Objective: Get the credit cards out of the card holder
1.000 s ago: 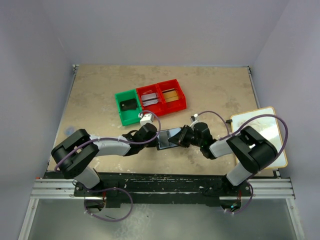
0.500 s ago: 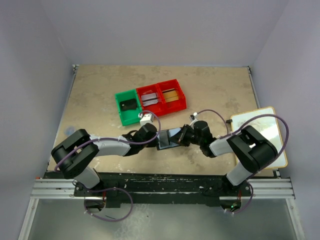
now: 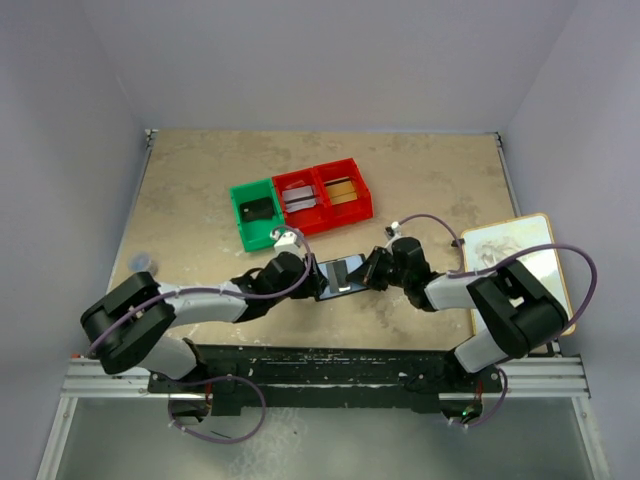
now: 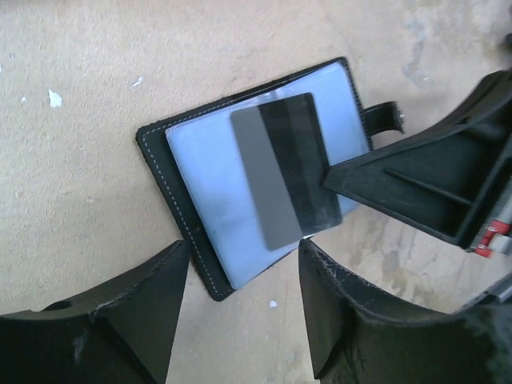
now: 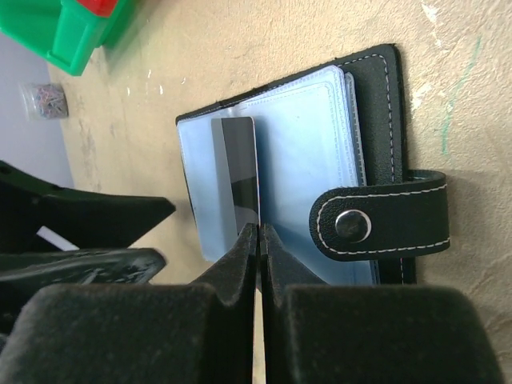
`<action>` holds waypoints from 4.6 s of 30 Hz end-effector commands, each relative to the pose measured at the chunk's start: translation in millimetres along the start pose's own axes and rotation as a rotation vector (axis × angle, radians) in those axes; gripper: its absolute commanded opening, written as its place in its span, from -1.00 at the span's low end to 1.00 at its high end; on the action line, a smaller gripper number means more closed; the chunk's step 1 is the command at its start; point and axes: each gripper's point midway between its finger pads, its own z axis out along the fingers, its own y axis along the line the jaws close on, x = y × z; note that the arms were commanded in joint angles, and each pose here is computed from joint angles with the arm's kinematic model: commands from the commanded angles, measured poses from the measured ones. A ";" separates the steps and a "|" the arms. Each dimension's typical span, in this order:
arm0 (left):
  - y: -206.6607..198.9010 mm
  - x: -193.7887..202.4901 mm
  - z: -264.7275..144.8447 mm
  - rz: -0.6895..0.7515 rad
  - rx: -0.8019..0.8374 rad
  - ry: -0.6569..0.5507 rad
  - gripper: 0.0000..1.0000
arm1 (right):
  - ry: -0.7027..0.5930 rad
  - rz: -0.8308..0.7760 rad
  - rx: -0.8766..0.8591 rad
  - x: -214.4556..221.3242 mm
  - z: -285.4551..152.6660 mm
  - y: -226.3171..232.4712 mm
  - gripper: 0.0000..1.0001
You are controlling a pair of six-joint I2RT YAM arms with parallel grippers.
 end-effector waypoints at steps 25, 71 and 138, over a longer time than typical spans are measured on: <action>-13.2 5.7 24.8 -0.044 -0.011 0.050 -0.35 | 0.010 0.025 -0.076 4.1 3.9 3.9 -0.79; 30.4 58.3 32.9 -0.001 -0.154 0.149 -0.53 | -0.005 0.041 -0.197 -5.0 3.6 31.9 -0.65; 7.2 -15.4 -16.5 -0.019 -0.088 -0.102 -0.05 | -0.116 -0.143 -0.109 -33.9 -22.9 40.4 -1.00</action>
